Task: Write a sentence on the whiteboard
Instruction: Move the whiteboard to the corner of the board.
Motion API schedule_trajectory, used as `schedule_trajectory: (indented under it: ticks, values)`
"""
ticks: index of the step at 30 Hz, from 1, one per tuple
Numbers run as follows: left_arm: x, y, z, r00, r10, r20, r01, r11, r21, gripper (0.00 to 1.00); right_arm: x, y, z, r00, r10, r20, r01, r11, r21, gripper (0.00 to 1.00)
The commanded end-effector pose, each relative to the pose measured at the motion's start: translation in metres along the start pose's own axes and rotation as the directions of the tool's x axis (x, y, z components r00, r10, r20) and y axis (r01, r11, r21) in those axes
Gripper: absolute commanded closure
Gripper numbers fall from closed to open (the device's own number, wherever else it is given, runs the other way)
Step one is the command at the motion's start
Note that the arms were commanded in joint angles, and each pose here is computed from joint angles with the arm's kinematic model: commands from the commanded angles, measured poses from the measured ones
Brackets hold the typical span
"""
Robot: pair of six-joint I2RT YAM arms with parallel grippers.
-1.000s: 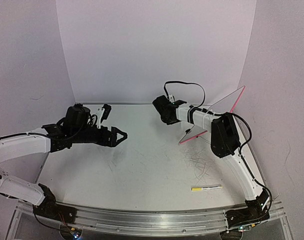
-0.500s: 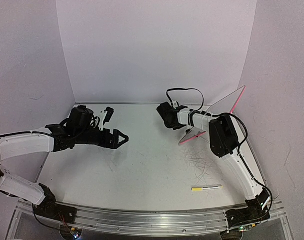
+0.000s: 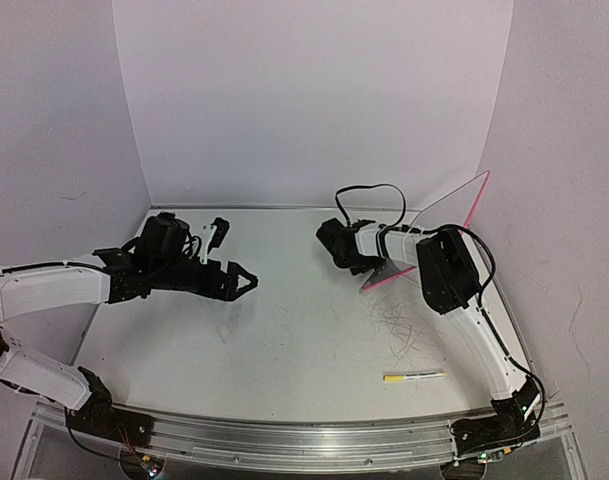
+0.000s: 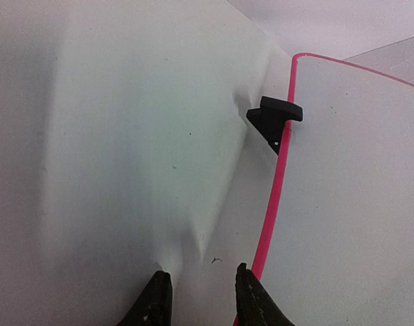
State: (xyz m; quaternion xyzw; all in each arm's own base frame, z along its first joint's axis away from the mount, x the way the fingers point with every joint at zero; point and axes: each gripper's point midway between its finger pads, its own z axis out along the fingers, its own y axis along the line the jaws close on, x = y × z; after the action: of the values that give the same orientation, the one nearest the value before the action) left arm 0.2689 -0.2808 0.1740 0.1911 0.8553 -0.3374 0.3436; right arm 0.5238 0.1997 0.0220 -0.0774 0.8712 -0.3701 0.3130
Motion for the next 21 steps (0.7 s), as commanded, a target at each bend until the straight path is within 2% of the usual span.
schedule_trajectory:
  ticks: [1, 12, 21]
  values:
    - [-0.023, -0.013, -0.006, 0.999, 0.023, 0.047, -0.024, 0.999, 0.03, 0.0, 0.018, -0.016, -0.012, 0.996, 0.004, -0.084, -0.008, 0.999, -0.053, 0.71]
    - [-0.021, -0.015, -0.001, 1.0, 0.008, 0.024, -0.009, 0.999, 0.047, 0.01, 0.076, -0.022, -0.017, 0.98, -0.016, -0.199, -0.003, 0.995, -0.097, 0.76]
    - [-0.018, -0.017, 0.005, 1.0, -0.02, -0.001, 0.02, 0.997, 0.068, 0.01, 0.112, -0.044, -0.027, 0.981, 0.003, -0.192, -0.023, 0.995, -0.1, 0.76]
